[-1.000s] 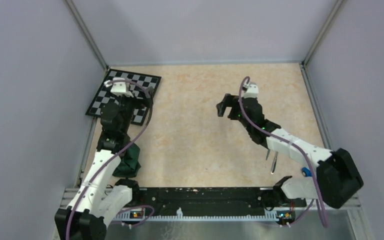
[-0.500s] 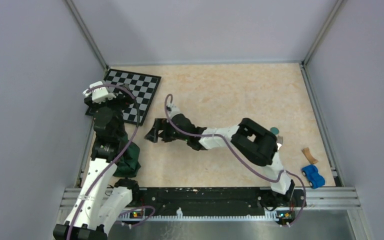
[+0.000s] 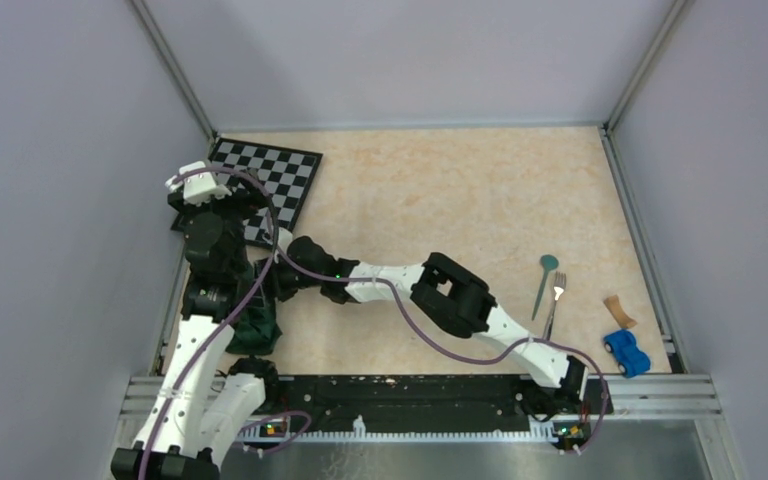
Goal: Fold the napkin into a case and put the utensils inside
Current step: Move the crumpled napkin to the center of the board.
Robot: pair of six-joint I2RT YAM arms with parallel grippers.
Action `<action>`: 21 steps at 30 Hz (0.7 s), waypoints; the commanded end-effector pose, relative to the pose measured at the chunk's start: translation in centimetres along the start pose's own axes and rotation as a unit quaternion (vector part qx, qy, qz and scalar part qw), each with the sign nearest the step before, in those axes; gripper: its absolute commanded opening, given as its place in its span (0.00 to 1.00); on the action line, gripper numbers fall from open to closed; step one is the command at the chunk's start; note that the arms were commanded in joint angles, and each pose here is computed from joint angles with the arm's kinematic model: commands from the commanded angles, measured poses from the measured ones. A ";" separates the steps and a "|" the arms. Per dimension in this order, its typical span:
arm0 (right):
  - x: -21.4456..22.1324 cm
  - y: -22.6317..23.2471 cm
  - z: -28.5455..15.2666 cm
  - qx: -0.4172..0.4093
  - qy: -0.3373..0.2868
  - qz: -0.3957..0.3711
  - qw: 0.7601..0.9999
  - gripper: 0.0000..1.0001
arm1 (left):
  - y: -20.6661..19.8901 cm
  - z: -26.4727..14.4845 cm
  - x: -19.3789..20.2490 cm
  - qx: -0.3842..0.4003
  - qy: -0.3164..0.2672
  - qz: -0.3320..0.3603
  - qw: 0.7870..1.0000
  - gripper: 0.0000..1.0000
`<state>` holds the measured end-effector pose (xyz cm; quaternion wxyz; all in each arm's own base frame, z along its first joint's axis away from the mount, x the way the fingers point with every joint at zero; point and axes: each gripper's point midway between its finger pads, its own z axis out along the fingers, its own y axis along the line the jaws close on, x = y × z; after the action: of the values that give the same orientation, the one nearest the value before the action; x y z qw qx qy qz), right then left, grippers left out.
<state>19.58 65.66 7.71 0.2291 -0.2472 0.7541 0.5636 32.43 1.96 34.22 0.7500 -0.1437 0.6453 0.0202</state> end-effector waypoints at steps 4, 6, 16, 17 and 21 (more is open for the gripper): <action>-0.4 0.0 -0.2 0.010 0.018 -0.039 0.999 0.36 | 0.3 0.2 -1.8 0.004 -0.032 -0.006 0.999 0.99; -2.1 -0.5 -2.8 0.030 -0.020 -0.045 0.998 0.18 | 0.4 0.2 -1.7 0.004 -0.031 -0.006 0.999 0.99; -5.2 -5.6 -21.3 0.109 -0.035 -0.008 0.993 0.00 | -5.4 1.8 0.2 0.154 0.022 0.012 0.988 0.99; -3.4 -6.6 -22.9 0.127 -0.014 0.002 0.992 0.00 | -6.4 2.2 1.0 0.178 0.042 0.008 0.983 0.99; 0.3 -7.9 -27.1 0.168 0.063 0.008 0.984 0.00 | -9.7 2.7 3.9 0.258 0.105 -0.011 0.960 0.99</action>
<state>27.10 40.65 10.88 0.2839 -0.1716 0.8295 0.4493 37.15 -3.08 32.16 0.7114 -0.0250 0.6982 -0.0765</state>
